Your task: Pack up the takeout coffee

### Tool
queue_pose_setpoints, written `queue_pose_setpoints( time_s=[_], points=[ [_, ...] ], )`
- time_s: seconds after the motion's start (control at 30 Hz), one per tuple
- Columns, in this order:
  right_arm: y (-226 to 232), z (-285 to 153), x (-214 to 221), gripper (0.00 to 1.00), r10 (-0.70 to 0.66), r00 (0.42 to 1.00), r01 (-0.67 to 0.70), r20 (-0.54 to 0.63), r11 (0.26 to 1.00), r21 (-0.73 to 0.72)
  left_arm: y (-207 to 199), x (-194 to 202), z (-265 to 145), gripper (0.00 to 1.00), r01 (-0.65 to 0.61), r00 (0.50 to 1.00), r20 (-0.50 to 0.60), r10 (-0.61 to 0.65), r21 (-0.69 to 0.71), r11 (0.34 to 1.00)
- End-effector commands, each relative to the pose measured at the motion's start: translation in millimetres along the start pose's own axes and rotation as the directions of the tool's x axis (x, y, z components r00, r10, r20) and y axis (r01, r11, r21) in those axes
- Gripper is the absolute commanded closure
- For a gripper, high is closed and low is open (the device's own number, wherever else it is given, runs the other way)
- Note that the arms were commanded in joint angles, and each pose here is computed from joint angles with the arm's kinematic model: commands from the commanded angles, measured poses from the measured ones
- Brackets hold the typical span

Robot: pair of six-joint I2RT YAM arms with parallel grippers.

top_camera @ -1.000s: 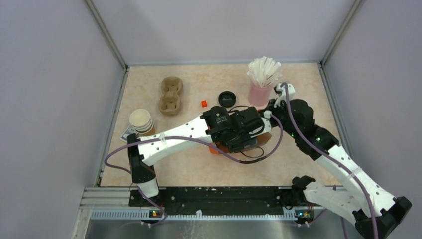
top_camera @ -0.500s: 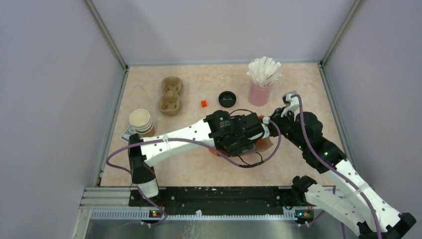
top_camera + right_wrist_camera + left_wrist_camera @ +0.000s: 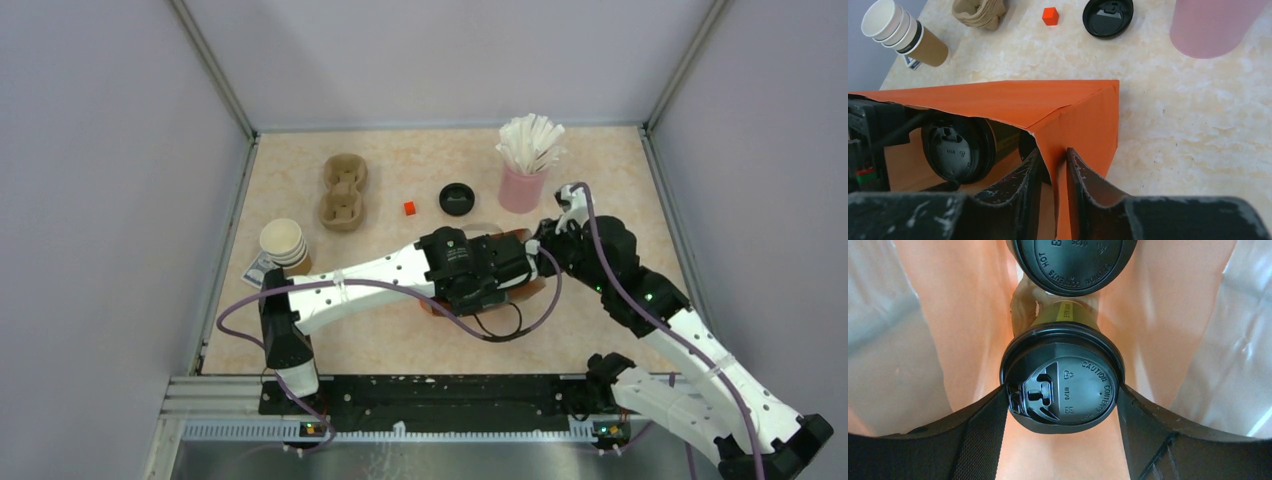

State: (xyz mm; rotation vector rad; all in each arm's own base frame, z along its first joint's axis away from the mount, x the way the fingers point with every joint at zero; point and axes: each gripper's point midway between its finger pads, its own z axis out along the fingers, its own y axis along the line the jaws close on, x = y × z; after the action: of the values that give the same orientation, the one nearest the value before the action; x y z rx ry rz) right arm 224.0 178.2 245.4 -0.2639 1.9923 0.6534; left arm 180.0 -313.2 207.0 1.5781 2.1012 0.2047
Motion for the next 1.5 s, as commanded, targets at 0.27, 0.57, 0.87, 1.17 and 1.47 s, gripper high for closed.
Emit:
queue_pose_setpoints(
  time_s=[0.27,0.57,0.87,1.17,1.47],
  points=[
    [8.4,-11.2,11.2,0.93,0.004,0.999,-0.006,-0.037,0.999,-0.049,-0.8,-4.9,9.7,0.49,0.0,1.0,0.011,0.0,-0.015,1.0],
    [12.8,-10.5,18.9,1.0,-0.003,0.999,-0.001,-0.053,0.996,-0.087,2.1,7.1,20.3,0.49,-0.021,1.0,-0.013,0.02,-0.063,0.998],
    [15.2,-12.0,22.2,1.0,-0.027,0.998,0.021,-0.056,0.993,-0.113,0.0,13.4,27.1,0.48,-0.032,0.999,-0.014,0.032,-0.067,0.997],
    [18.3,-13.5,24.2,1.0,-0.009,0.999,0.003,-0.045,0.991,-0.134,-2.7,9.3,30.5,0.48,0.026,0.999,0.05,-0.023,-0.068,0.997],
    [20.3,-16.6,25.8,1.0,-0.015,1.0,0.011,-0.025,0.988,-0.157,-3.4,20.4,36.6,0.48,0.001,1.0,0.006,-0.001,-0.073,0.997]
  ],
)
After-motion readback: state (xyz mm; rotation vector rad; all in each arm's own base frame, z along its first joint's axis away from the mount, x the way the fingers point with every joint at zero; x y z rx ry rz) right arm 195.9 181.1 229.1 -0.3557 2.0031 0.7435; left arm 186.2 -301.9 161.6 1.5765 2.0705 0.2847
